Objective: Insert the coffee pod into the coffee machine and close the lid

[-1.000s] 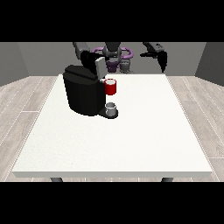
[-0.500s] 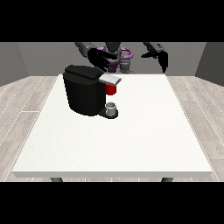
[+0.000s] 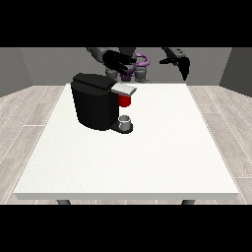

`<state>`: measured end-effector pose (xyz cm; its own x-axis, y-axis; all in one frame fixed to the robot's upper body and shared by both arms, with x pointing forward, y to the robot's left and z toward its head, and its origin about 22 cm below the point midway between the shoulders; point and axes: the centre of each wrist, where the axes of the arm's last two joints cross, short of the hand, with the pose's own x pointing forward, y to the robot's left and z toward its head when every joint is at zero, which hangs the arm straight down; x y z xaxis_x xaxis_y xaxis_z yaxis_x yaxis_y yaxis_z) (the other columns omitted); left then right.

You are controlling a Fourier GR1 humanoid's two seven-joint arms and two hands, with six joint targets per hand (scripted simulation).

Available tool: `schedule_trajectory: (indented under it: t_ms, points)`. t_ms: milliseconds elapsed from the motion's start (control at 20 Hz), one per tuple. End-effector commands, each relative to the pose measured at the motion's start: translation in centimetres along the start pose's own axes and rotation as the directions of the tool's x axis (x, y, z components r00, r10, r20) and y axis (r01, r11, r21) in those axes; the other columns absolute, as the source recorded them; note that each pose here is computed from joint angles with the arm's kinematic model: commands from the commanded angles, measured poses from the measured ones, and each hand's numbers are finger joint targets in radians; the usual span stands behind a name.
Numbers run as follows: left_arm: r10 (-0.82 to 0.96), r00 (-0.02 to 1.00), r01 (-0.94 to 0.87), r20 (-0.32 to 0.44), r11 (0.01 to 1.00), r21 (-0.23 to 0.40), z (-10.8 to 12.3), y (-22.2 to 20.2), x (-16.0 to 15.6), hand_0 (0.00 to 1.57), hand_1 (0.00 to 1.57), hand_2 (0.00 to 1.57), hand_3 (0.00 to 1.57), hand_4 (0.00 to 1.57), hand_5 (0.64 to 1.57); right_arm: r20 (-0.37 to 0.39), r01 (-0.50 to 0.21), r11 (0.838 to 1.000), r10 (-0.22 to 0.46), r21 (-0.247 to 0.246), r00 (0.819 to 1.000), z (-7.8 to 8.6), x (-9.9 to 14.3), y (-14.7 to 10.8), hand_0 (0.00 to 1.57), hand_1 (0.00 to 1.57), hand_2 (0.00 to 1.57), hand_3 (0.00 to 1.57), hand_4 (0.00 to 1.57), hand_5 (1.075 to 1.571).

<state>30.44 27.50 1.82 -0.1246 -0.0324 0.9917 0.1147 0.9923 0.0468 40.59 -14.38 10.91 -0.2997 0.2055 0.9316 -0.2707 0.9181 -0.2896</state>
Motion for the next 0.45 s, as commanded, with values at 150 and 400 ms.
schedule_trajectory:
  t_ms: [150, 400]
  points:
    - [0.01, 0.999, -0.008, -0.035, 0.998, 0.058, 3.0, 1.5, -3.2, 0.0, 0.0, 0.0, 0.0, 0.17, 1.571, 0.012, 0.153, 0.985, -0.154, 0.077, 0.988, 4.8, -3.7, 4.3, 0.0, 0.0, 0.0, 0.0, 0.28, 1.571]
    - [0.026, 0.998, -0.021, -0.065, 0.997, 0.076, 4.2, -0.7, -4.6, 0.0, 0.0, 0.0, 0.0, 0.19, 1.571, -0.101, 0.268, 0.963, -0.268, -0.007, 0.958, 10.8, -8.3, 5.8, 0.0, 0.0, 0.0, 0.0, 0.16, 1.571]
